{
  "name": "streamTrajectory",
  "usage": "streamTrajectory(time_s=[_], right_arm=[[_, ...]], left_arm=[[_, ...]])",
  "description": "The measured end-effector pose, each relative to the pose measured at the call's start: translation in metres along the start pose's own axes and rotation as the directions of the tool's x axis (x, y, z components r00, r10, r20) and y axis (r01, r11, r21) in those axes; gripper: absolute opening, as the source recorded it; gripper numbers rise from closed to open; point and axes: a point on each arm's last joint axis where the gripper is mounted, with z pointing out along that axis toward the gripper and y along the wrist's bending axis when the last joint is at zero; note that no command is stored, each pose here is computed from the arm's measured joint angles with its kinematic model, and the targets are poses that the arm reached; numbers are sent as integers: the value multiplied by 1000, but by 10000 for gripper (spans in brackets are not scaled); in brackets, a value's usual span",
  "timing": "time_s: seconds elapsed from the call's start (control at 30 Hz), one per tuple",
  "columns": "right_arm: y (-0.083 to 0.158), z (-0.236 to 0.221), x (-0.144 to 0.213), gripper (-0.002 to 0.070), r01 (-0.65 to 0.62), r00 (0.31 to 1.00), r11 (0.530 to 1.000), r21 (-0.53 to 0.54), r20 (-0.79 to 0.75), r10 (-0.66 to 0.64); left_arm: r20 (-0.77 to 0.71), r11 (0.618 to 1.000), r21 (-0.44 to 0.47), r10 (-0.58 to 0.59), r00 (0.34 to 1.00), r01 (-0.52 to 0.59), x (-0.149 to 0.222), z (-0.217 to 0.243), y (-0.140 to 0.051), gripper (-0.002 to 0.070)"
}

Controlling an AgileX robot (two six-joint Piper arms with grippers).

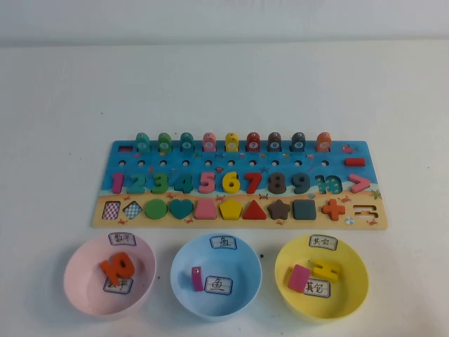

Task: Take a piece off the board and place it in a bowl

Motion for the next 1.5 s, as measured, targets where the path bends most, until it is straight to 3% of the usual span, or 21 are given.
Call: streamTrajectory(time_s=[0.67,0.87,1.0,1.17,1.5], right_arm=[[0,0,0,-17,0,1000,1000,0,0,0],[0,0,0,-17,0,1000,1000,0,0,0],[0,0,0,-17,0,1000,1000,0,0,0],[0,0,0,-17,0,1000,1000,0,0,0],[0,0,0,-17,1,1000,1000,0,0,-1]], left_arm=[[31,1000,3,-10,999,10,-3,0,0,-1],[61,993,41,-116,991,114,-6,0,-3,-1],[113,951,103,-302,946,292,-13,-1,-6,-1],[138,860,172,-505,852,481,-19,-2,-7,-1],[182,825,191,-562,807,531,-25,-4,-5,-1]])
